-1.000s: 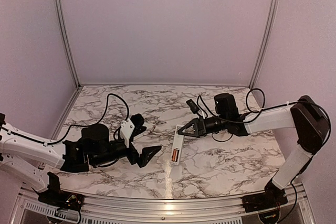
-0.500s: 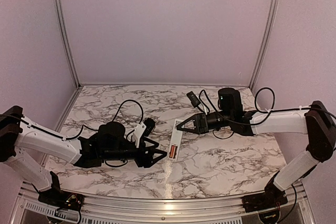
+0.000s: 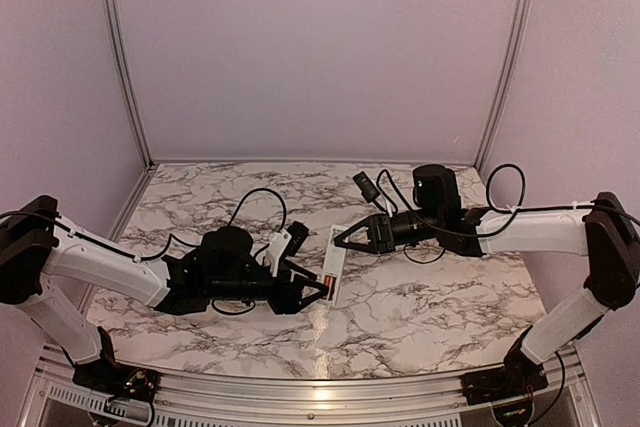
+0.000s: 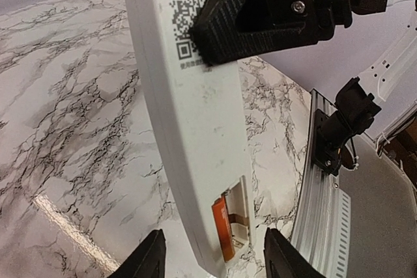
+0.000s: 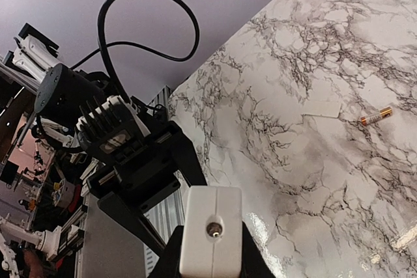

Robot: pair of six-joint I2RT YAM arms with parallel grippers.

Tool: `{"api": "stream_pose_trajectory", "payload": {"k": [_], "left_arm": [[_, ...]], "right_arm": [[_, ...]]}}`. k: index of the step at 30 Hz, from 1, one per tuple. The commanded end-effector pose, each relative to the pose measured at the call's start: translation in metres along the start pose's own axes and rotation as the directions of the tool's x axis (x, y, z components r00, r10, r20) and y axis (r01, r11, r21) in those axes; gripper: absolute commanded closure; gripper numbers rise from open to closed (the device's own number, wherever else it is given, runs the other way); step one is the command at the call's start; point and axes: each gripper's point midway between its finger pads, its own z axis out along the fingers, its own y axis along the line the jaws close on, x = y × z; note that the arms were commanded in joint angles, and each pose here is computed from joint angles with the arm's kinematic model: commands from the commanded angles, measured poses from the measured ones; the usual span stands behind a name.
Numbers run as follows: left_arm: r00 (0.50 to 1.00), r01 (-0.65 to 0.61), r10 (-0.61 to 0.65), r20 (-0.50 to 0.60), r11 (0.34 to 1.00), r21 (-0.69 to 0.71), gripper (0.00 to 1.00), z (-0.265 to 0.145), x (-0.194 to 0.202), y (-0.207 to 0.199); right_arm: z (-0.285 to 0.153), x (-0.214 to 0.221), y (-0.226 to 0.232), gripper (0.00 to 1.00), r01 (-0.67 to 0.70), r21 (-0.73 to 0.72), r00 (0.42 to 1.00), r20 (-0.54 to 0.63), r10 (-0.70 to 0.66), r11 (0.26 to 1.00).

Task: Load the batteries into the remote control
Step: Press the battery in the battery compartment.

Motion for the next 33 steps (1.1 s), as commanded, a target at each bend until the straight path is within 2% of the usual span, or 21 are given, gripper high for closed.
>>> {"api": "stream_pose_trajectory", "payload": {"k": [1, 19, 21, 24, 26, 29, 33], "left_arm": [[1.000, 0.009, -0.009, -0.001, 1.000, -0.002, 0.50, 0.010, -0.008, 0.002], [0.998, -0.002, -0.001, -0.057, 0.998, -0.066, 0.78, 0.014, 0.006, 0.020], [0.998, -0.010, 0.008, -0.064, 0.999, -0.037, 0.74, 0.014, 0.007, 0.015], [0.997, -0.024, 0.025, -0.079, 1.000, 0.012, 0.57, 0.016, 0.009, 0.007], [0.996, -0.028, 0.031, -0.085, 0.999, 0.031, 0.53, 0.016, 0.010, 0.004], [0.995, -0.030, 0.032, -0.097, 0.999, 0.022, 0.53, 0.017, 0.014, 0.007], [0.994, -0.027, 0.028, -0.106, 1.000, 0.005, 0.66, 0.018, 0.018, 0.012]], "right_arm": [[-0.001, -0.019, 0.019, 1.00, 0.059, -0.022, 0.998, 0.028, -0.059, 0.998], [-0.003, -0.022, 0.024, 1.00, 0.061, -0.032, 0.998, 0.035, -0.060, 0.998], [-0.002, -0.022, 0.024, 1.00, 0.059, -0.031, 0.998, 0.035, -0.058, 0.998], [-0.003, -0.022, 0.024, 1.00, 0.062, -0.031, 0.997, 0.036, -0.061, 0.998], [-0.002, -0.023, 0.024, 1.00, 0.060, -0.032, 0.998, 0.035, -0.059, 0.998], [-0.003, -0.023, 0.025, 1.00, 0.061, -0.033, 0.998, 0.035, -0.060, 0.998], [-0.003, -0.022, 0.026, 1.00, 0.058, -0.041, 0.998, 0.034, -0.057, 0.997]]}}
